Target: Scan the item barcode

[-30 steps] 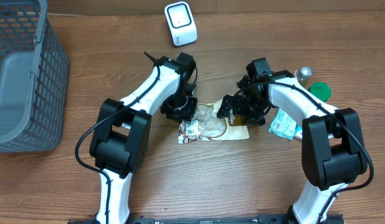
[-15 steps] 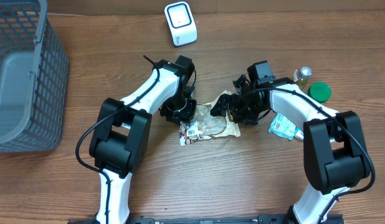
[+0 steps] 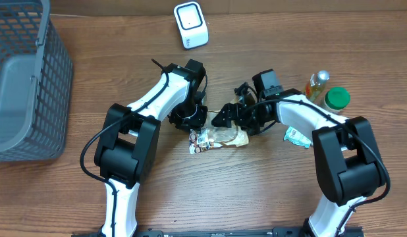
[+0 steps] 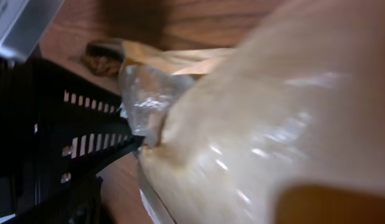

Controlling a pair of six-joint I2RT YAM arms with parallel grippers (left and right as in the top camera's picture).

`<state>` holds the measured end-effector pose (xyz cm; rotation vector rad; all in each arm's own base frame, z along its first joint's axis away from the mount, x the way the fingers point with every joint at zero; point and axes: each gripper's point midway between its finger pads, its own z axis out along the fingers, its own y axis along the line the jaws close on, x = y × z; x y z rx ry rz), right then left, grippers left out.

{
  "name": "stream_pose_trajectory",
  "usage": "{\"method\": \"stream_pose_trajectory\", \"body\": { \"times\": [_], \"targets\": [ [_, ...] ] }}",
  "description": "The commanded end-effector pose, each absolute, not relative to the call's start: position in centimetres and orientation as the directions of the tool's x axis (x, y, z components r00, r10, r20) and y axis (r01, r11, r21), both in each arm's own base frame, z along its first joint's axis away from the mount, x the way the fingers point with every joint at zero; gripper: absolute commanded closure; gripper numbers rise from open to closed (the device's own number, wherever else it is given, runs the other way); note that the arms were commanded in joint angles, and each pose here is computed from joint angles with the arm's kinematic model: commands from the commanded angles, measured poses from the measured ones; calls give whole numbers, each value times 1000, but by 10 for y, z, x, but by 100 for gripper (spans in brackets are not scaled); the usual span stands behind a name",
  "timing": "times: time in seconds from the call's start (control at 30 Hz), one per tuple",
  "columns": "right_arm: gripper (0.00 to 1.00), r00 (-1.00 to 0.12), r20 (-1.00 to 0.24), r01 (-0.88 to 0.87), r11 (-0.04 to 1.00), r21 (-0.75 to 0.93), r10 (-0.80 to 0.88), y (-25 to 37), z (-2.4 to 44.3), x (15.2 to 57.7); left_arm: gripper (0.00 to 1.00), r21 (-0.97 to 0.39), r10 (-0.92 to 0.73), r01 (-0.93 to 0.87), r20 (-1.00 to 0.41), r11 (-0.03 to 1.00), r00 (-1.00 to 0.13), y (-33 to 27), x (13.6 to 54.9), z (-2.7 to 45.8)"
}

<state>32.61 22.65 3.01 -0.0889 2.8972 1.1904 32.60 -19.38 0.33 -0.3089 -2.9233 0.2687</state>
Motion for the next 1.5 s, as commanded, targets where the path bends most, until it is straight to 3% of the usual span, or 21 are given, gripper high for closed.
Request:
{"method": "stream_pose_trajectory", "body": {
  "times": [0.0,0.1,0.17,0.2,0.47,0.67,0.9,1.17,1.33,1.47],
  "targets": [
    [19,-997,-10,-63,679,731,-83,238,29,316,67,-197,221,183,189,963,-957,-194,320,-3],
    [30,-996,-17,-68,677,733,-82,239,30,317,69,-198,221,183,188,963,-957,-195,320,-3],
    [33,-996,-19,-70,676,733,-83,239,30,317,88,-206,220,181,191,962,-956,-196,319,-1],
    [35,-996,-18,-70,676,733,-83,239,30,317,88,-224,221,177,190,958,-957,-199,319,1],
    [43,-995,-20,-78,642,763,-97,244,36,316,73,-381,200,158,73,911,-977,-225,360,51],
    [64,-995,-16,-72,627,776,-95,243,39,316,59,-420,203,179,12,890,-979,-235,376,72],
    [76,-999,-17,-46,631,775,-52,229,38,327,57,-400,189,164,25,902,-982,-227,376,70],
    [69,-1000,-10,-10,633,774,-4,213,38,336,57,-409,138,113,33,905,-990,-208,386,71],
    [73,-1000,-13,-12,632,775,-3,213,38,337,62,-397,85,59,47,916,-995,-185,393,71],
    [75,-996,-66,-90,593,800,-62,218,45,334,59,-329,12,-4,45,944,-999,-146,401,74]
  ]
}}
